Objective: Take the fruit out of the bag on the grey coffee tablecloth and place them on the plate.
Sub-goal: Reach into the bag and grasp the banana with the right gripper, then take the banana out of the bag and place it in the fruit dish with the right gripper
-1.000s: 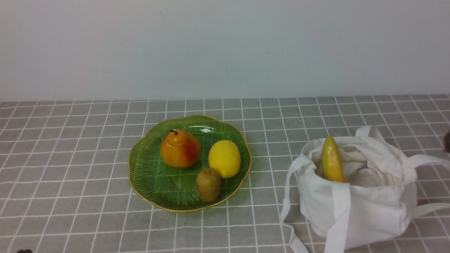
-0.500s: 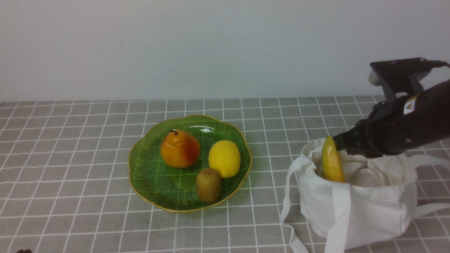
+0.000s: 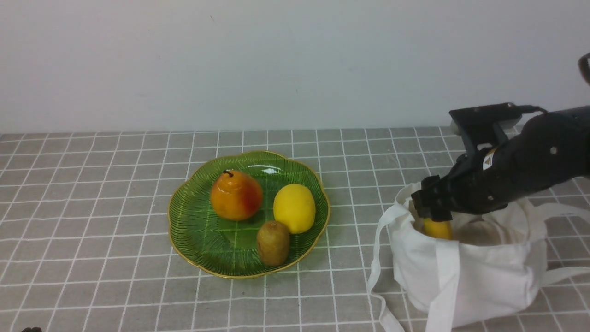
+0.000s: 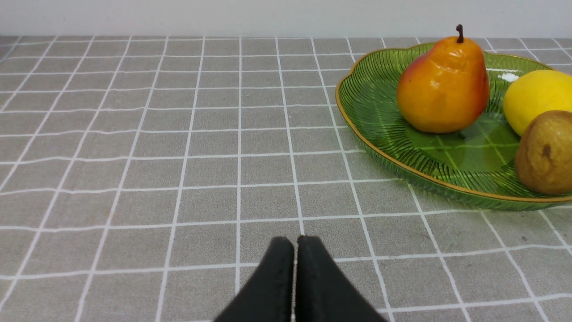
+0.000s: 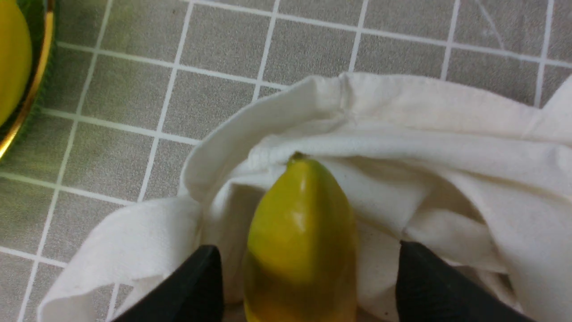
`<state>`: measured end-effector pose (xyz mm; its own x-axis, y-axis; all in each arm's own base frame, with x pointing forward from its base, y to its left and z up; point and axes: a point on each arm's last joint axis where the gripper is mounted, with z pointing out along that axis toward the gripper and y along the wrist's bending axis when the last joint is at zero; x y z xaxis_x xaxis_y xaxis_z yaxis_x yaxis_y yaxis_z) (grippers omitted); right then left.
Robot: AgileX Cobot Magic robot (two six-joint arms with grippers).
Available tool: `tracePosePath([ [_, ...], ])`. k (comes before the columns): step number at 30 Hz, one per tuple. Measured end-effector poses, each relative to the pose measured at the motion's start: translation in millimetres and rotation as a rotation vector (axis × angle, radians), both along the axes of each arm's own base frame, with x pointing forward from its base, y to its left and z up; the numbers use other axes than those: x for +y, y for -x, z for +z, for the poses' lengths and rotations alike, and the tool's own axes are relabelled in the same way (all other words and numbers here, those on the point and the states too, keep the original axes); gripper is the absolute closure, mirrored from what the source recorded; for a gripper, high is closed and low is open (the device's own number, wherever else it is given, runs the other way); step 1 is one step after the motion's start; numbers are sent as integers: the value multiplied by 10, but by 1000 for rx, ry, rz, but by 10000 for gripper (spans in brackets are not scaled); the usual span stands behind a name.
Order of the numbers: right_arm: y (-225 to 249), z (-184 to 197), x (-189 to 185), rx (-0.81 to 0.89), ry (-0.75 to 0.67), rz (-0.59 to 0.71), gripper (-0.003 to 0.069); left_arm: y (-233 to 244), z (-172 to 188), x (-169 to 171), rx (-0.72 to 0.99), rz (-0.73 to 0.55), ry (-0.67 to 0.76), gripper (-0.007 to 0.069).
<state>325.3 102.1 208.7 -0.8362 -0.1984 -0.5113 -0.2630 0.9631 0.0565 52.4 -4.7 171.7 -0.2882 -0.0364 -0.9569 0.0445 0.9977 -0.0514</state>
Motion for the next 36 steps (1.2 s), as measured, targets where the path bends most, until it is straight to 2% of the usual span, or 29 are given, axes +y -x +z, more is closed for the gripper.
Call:
tracePosePath([
  [2, -3, -12, 1, 4, 0, -1, 209, 0, 0, 0, 0, 0, 0, 633],
  [5, 3, 18, -2, -7, -1, -2, 373, 0, 0, 0, 0, 0, 0, 633],
  [6, 7, 36, -4, -12, -2, -1, 400, 0, 0, 0, 0, 0, 0, 633],
  [17, 306, 766, -135, -215, 16, 31, 394, 0, 0, 0, 0, 0, 0, 633],
  [25, 636, 1340, -245, -431, -25, 30, 396, 0, 0, 0, 0, 0, 0, 633],
  [33, 742, 1480, -274, -485, -45, 26, 398, 0, 0, 0, 0, 0, 0, 633],
  [36, 773, 1513, -263, -486, -92, 11, 398, 0, 0, 0, 0, 0, 0, 633],
])
